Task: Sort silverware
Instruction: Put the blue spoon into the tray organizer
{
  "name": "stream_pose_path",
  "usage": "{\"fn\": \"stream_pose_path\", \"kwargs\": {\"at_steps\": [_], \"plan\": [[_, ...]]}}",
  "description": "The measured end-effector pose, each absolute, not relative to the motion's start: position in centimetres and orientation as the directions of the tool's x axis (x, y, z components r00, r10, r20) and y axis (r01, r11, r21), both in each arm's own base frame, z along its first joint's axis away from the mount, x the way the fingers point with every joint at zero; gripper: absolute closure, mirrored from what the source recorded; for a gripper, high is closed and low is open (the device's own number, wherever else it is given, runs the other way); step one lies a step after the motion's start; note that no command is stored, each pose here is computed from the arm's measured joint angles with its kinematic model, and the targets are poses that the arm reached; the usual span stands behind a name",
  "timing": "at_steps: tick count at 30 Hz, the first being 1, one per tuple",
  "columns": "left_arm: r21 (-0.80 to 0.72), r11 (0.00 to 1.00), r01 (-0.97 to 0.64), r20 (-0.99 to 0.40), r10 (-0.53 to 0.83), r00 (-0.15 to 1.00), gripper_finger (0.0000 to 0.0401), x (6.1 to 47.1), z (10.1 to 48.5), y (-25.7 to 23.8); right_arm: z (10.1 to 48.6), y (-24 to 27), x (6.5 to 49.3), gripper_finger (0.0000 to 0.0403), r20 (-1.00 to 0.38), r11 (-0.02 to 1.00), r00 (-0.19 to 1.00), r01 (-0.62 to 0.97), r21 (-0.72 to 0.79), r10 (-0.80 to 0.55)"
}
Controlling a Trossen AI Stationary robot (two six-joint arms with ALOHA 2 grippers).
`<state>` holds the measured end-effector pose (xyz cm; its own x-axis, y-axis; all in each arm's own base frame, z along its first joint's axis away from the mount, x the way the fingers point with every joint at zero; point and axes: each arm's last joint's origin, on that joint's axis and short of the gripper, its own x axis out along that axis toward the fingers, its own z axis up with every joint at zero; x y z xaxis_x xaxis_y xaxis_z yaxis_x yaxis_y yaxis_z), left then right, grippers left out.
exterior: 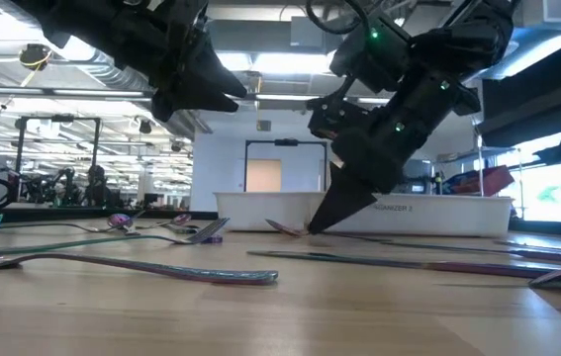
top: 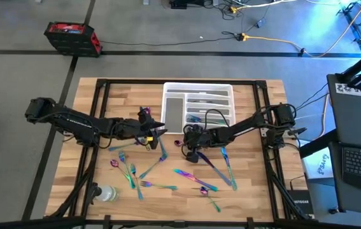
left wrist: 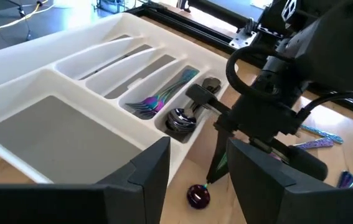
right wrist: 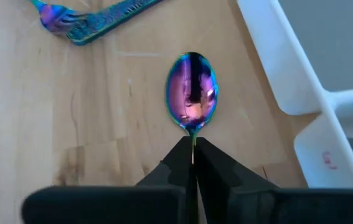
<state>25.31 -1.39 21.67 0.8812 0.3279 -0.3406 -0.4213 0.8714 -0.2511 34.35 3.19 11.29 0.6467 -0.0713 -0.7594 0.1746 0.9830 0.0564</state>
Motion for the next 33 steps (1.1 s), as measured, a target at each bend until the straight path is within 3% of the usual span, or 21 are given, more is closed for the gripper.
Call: {"fn": "stream_pose_path", "kwargs": {"at_steps": [7, 17, 24, 33], "plan": [[-0.251, 0.871, -0.422, -0.341, 0.328, 0.881, 0.0256, 25.31, 21.67, -1.39, 11.54, 3.25, 34.54, 0.04, -0.773, 0.986, 0.633, 0.152, 0.071, -0.042], [-0.251, 0.871, -0.422, -0.341, 0.328, 0.881, 0.0256, 25.3, 21.66, -1.39, 11.13, 3.21, 34.05, 0.035, -0.815, 0.987, 0.578, 0.151, 0.053, -0.045], [-0.252, 0.871, -0.422, -0.341, 0.328, 0.881, 0.0256, 25.3, 21.66, -1.4, 11.08, 3.26, 33.98, 0.0396, -0.822, 0.989, 0.568, 0.136, 0.062, -0.026], [-0.253, 0.871, -0.421, -0.34, 0.328, 0.881, 0.0256, 25.3, 21.67, -1.4, 11.45, 3.33, 33.97, 0.04, -0.83, 0.987, 0.557, 0.141, 0.083, -0.01]]}}
